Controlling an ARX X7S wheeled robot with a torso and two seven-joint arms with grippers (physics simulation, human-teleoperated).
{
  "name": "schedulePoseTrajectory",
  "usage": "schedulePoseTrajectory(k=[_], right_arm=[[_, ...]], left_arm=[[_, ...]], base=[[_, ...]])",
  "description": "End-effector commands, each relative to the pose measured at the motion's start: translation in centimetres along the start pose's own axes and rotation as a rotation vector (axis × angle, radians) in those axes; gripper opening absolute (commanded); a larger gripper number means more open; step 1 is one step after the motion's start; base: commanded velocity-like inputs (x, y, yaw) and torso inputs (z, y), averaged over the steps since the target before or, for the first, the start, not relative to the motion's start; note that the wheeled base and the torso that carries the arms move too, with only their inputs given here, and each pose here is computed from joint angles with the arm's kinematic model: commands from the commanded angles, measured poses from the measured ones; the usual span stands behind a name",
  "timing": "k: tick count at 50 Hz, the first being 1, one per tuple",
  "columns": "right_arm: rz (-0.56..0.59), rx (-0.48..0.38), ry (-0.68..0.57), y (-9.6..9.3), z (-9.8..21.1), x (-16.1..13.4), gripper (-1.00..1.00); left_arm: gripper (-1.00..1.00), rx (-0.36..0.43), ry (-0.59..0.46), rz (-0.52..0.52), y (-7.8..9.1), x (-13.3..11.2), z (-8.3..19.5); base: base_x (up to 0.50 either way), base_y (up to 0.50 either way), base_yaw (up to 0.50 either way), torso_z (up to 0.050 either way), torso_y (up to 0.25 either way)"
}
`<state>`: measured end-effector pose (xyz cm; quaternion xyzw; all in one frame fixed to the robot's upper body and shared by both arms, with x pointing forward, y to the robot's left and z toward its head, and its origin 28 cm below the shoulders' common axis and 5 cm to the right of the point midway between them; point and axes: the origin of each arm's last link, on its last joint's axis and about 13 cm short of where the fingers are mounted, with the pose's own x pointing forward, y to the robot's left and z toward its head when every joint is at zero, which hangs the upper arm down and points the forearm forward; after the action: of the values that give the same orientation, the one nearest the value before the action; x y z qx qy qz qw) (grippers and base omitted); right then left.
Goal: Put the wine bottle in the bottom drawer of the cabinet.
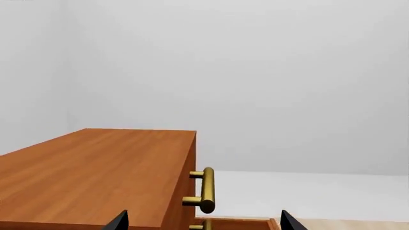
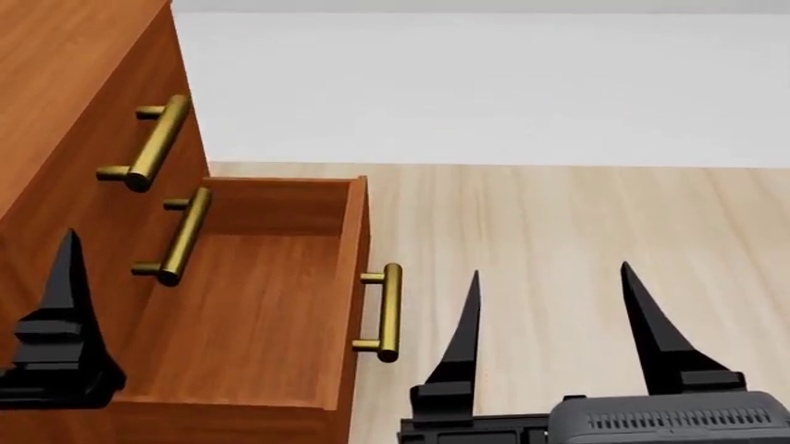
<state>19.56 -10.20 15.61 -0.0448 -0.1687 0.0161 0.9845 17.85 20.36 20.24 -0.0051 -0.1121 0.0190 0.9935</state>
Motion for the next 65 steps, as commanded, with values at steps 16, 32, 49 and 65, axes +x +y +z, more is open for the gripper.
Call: schedulePoseTrajectory(k=[16, 32, 49, 65], right_arm=[[0.025, -0.060, -0.003, -0.7, 1.2, -1.4, 1.00], [0.032, -0.120, 0.032, -1.5, 0.9, -2.7, 1.00], [-0.009, -0.156, 0.078, -2.5, 0.5, -4.7, 1.00], [-0.089, -0.199, 0.106, -4.3, 0.5, -6.0, 1.00]], left_arm=[[1.00, 0.024, -0.017, 0.005, 0.4, -1.7, 0.8], [1.00, 0.022, -0.012, -0.003, 0.3, -1.8, 0.7], [1.00, 0.020, -0.022, -0.044, -0.2, -2.1, 1.2], [1.00, 0.015, -0.024, -0.037, -0.1, -2.1, 1.2]], base=[[0.00, 0.00, 0.00, 0.000, 0.000], [0.00, 0.00, 0.00, 0.000, 0.000], [0.00, 0.00, 0.00, 0.000, 0.000], [0.00, 0.00, 0.00, 0.000, 0.000]])
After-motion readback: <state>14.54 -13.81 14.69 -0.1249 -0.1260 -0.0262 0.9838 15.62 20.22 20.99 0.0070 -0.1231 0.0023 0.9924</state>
